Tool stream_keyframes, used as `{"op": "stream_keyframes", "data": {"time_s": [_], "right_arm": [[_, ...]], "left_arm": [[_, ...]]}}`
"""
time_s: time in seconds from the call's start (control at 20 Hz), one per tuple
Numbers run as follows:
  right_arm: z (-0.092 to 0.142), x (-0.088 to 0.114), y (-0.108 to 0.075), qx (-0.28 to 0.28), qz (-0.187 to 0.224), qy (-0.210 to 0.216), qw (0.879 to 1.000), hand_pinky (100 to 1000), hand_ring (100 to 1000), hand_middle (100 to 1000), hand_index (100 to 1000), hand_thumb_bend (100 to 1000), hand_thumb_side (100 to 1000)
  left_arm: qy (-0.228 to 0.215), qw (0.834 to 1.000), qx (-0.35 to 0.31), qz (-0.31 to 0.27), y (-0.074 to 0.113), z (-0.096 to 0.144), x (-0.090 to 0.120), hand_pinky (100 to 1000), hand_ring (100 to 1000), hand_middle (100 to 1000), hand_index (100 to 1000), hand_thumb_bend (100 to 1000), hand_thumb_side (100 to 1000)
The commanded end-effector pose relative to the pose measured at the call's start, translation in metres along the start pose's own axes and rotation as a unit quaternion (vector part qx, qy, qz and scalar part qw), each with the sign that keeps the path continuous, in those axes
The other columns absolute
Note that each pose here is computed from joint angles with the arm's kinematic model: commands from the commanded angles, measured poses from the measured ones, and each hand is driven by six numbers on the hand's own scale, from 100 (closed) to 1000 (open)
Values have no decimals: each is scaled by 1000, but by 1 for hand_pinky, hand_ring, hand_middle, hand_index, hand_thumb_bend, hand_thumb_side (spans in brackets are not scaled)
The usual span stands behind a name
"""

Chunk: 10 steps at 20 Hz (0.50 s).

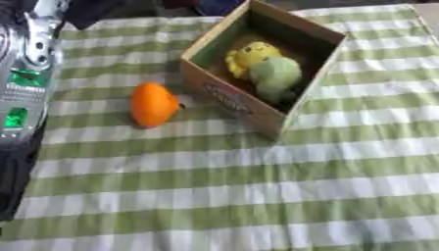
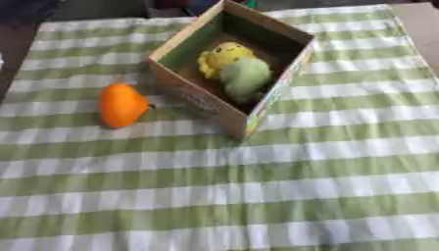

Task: Pick up objects on the table and place them in the box.

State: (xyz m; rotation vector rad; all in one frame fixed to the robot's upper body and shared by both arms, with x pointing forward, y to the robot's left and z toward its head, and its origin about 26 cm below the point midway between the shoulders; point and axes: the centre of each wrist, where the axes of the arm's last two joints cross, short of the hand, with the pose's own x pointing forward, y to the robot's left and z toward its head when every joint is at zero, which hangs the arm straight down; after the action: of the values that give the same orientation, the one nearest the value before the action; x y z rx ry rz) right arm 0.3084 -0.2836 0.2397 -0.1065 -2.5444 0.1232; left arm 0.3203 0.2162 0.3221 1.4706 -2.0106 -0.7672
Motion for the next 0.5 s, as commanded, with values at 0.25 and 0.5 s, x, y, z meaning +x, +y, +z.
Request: {"op": "stream_keyframes", "data": {"time_s": [0.25, 0.5], "right_arm": [[-4, 8, -7, 3, 20, -16, 1000, 765, 755, 552, 848, 100, 1000], [-4, 8, -7, 3, 22, -15, 1000, 766, 755, 552, 848, 100, 1000]], "left_arm": [[-17, 999, -32, 1, 17, 11, -16, 486, 692, 628, 826, 346, 984], [-56, 991, -120, -6, 1, 22, -23, 520, 737, 682, 874, 456, 1000]]}}
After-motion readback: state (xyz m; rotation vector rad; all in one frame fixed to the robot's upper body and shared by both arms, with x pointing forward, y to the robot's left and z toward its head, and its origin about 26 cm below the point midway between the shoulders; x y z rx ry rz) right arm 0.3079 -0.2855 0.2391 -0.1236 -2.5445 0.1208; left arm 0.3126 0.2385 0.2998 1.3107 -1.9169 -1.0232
